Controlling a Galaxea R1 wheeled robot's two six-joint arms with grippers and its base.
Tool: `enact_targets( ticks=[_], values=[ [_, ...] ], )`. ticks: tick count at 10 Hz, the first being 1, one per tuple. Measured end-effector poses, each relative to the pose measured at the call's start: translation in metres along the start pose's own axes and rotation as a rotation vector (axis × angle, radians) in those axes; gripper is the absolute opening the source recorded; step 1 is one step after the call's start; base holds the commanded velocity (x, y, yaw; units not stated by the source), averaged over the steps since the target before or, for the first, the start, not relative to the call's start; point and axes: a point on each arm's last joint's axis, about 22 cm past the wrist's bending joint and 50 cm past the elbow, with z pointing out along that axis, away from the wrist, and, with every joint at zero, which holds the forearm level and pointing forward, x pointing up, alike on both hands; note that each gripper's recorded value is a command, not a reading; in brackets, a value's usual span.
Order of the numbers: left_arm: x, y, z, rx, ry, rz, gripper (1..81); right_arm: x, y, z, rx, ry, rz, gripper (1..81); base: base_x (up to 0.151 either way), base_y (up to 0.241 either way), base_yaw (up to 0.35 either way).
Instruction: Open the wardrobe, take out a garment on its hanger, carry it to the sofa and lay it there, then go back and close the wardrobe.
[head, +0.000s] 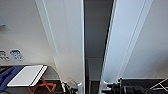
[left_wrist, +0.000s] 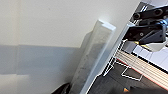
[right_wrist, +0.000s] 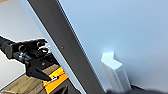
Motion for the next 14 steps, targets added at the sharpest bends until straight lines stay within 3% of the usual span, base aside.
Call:
enact_targets(
  ticks=[3,7,11,14],
  values=[
    [-0.006,0.003,-0.005,0.001,0.019,0.001,81.1,-0.008,-0.004,-0.011,-0.002,-0.007,0.0,81.1,0.0,0.0,0.0],
    [-0.018,0.011,-0.031,0.006,-0.009,-0.009,81.1,-0.012,-0.006,-0.017,-0.003,0.006,-0.002,81.1,0.0,0.0,0.0],
    [-0.029,0.015,-0.044,0.012,-0.021,-0.004,81.1,-0.023,-0.013,-0.024,0.0,-0.044,-0.084,81.1,0.0,0.0,0.0],
    [-0.033,0.017,-0.051,0.015,-0.021,-0.009,81.1,-0.031,-0.016,-0.035,-0.004,-0.067,-0.087,81.1,0.0,0.0,0.0]
  ],
)
